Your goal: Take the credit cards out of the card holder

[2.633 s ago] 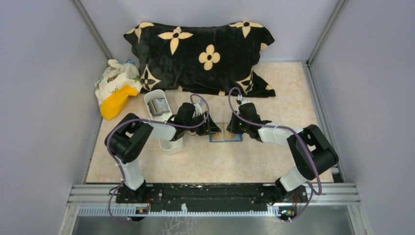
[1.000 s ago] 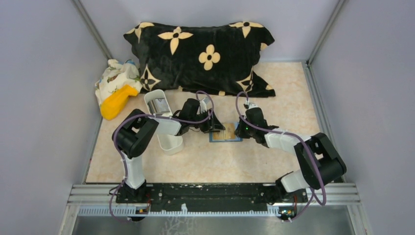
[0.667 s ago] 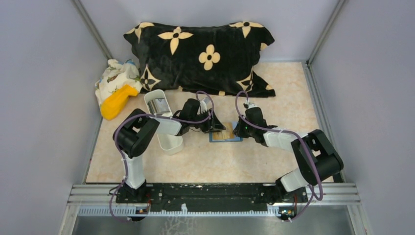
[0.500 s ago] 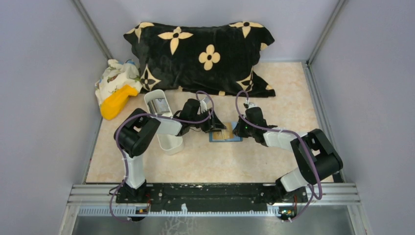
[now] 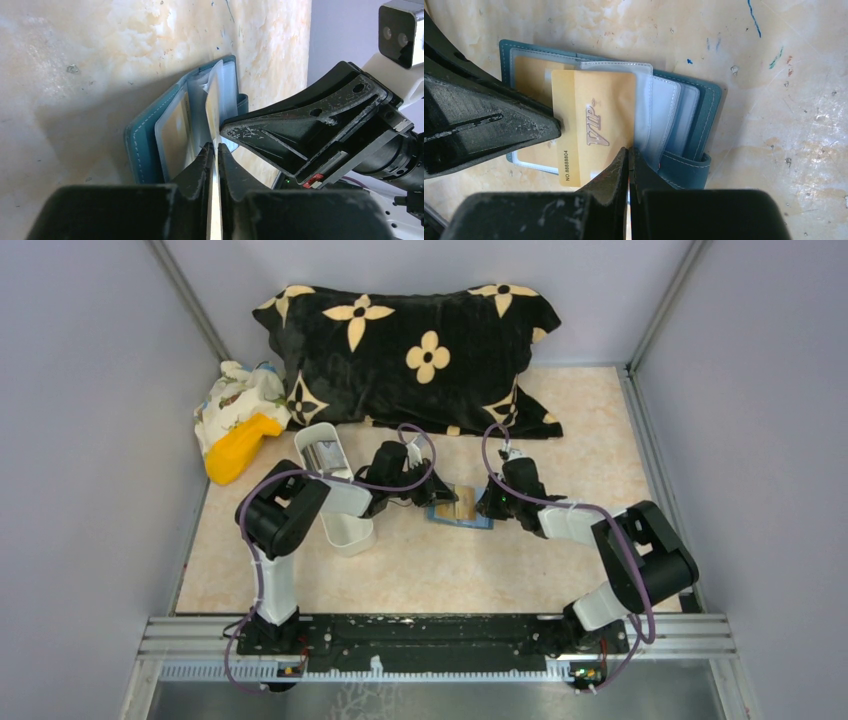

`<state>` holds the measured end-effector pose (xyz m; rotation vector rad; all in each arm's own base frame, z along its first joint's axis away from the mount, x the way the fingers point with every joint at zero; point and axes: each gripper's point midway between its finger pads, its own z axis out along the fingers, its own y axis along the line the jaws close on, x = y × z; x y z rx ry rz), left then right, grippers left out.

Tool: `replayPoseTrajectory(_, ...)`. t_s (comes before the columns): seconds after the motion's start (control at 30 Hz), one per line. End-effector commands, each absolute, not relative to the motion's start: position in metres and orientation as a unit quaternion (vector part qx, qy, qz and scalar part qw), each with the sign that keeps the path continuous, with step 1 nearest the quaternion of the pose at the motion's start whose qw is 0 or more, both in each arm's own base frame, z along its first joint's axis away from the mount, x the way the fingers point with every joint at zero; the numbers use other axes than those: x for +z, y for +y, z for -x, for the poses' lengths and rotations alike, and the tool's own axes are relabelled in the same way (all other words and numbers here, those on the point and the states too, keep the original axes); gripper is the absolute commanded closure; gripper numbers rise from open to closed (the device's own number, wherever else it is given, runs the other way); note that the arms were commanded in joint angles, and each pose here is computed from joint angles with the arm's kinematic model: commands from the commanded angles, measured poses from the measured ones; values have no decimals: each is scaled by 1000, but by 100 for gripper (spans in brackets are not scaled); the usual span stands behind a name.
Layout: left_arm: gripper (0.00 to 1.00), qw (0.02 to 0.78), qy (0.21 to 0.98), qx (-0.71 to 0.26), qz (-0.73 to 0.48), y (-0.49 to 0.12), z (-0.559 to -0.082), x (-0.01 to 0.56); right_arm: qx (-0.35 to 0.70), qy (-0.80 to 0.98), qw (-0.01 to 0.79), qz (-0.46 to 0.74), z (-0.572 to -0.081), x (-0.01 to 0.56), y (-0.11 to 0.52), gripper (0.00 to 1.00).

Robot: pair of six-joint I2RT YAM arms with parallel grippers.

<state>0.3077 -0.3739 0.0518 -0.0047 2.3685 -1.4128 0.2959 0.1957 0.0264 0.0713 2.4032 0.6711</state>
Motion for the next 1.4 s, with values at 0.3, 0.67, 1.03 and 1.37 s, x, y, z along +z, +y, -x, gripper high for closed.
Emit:
replayPoseTrajectory(0.3, 100, 177, 832, -526, -23, -385, -299, 52, 237, 925, 296, -31, -289, 9, 189, 100)
replayPoseTrajectory(0.67, 100, 218, 836, -503, -25, -354, -311, 69, 234, 924, 300, -38, -293, 10, 186, 100)
replayPoseTrajectory(1.03, 100, 251, 823, -510, -18, -329, -319, 94, 240, 918, 314, -26, -299, 19, 189, 100)
replayPoseTrajectory(1.37, 100, 327, 749, -573, -62, -328, -311, 155, 293, 844, 448, 13, -313, 102, 195, 100)
